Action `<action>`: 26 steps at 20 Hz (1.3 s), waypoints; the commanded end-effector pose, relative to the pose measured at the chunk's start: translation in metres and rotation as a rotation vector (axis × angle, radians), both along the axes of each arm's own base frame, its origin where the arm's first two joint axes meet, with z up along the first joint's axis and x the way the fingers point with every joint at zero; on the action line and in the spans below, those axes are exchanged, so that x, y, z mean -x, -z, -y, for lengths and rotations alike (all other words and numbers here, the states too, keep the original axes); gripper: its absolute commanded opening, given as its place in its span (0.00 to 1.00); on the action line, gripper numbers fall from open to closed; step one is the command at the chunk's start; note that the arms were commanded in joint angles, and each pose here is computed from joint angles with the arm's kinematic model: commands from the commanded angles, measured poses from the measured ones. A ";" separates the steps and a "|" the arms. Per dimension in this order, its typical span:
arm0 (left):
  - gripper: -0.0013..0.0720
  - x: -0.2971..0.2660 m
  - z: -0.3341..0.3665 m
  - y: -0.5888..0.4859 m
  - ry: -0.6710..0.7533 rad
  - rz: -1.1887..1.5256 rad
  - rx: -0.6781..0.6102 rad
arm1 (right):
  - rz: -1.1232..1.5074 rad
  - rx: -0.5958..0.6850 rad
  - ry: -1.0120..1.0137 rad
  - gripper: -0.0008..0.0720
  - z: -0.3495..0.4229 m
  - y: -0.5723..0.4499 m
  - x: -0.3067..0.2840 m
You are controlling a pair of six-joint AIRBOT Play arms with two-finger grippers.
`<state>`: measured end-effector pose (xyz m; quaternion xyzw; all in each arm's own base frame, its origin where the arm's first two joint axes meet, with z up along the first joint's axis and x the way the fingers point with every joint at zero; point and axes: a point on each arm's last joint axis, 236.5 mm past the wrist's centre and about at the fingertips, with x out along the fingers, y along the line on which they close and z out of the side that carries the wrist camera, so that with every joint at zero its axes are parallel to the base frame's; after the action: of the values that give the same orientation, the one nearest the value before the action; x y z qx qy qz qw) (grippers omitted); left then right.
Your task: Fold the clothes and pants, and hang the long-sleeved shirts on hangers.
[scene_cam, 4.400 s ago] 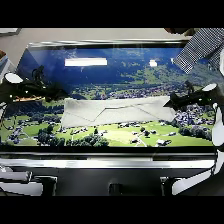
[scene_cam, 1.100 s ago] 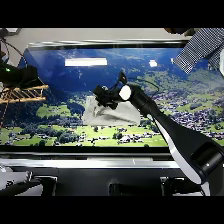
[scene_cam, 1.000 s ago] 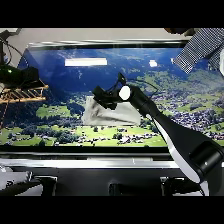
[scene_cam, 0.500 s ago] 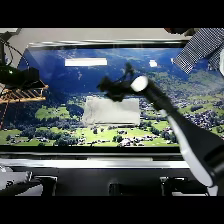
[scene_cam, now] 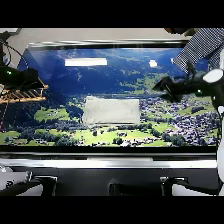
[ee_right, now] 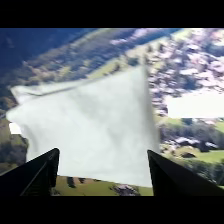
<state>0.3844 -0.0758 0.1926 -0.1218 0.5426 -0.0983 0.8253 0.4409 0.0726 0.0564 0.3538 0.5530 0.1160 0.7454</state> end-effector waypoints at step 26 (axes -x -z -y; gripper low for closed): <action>0.05 0.000 -0.001 0.000 0.002 0.003 -0.002 | 0.101 -0.115 -0.007 0.05 -0.062 0.034 -0.067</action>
<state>0.3847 -0.0758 0.1927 -0.1209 0.5418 -0.0990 0.8259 0.4727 0.1561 -0.0225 0.3624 0.5496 0.1925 0.7277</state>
